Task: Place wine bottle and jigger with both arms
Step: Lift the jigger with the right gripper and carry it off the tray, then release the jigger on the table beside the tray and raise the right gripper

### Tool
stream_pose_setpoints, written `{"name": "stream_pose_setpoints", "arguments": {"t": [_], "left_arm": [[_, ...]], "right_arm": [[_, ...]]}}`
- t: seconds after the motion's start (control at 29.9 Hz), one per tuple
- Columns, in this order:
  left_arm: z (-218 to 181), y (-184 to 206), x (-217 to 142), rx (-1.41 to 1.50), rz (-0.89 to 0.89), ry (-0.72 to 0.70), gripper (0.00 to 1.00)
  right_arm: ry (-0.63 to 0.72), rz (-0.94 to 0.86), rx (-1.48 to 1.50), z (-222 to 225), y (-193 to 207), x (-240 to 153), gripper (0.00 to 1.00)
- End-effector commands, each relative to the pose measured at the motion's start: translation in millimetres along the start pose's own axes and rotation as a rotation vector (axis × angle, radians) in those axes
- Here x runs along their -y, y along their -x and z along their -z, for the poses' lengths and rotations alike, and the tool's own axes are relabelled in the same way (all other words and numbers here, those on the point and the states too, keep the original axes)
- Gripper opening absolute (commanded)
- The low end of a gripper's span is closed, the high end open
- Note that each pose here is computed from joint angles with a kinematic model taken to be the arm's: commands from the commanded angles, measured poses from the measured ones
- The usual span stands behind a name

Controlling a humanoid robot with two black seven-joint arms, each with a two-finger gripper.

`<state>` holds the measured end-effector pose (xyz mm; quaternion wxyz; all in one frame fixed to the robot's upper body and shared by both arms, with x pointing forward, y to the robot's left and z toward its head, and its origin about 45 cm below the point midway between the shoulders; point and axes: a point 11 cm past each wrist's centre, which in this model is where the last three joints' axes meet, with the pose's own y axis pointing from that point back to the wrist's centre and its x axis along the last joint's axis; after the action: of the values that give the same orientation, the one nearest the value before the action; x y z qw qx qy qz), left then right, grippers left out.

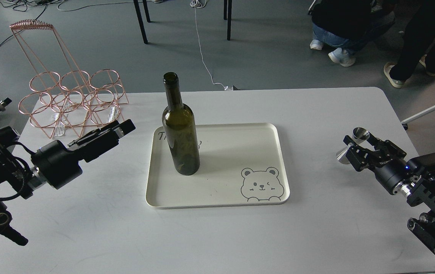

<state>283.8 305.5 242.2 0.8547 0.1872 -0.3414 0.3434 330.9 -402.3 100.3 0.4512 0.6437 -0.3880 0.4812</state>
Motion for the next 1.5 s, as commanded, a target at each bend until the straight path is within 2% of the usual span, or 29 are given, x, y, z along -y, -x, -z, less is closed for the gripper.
{"name": "stream_pose_setpoints", "arguments": {"t": [0.0, 0.37, 0.63, 0.83, 1.0, 1.14, 1.3, 1.47], "left_arm": [[-3, -2, 1, 0.010, -0.002, 0.010, 0.98], [-5, -4, 2, 0.015, -0.003, 0.014, 0.98], [-5, -3, 3, 0.012, -0.004, 0.015, 0.98], [-5, -4, 3, 0.012, -0.005, 0.017, 0.98], [-5, -5, 3, 0.016, -0.008, 0.017, 0.98], [-9, -9, 5, 0.031, -0.018, 0.028, 0.98], [-23, -21, 14, 0.089, -0.030, 0.072, 0.98], [-32, -38, 24, 0.261, -0.018, 0.075, 0.98]], "right_arm": [[0.015, 0.015, -0.023, -11, -2, -10, 0.94], [0.068, 0.077, -0.001, -47, -15, -61, 0.95], [0.177, 0.064, 0.283, -58, -45, -96, 0.95], [0.129, 0.052, 0.665, -35, -92, -75, 0.95], [0.053, -0.134, 1.015, -21, -147, -39, 0.95], [-0.094, -0.202, 1.201, -1, -192, -7, 0.95], [-0.329, -0.116, 1.523, 32, -212, 16, 0.96], [-0.380, -0.060, 1.649, 53, -186, 39, 0.96]]}}
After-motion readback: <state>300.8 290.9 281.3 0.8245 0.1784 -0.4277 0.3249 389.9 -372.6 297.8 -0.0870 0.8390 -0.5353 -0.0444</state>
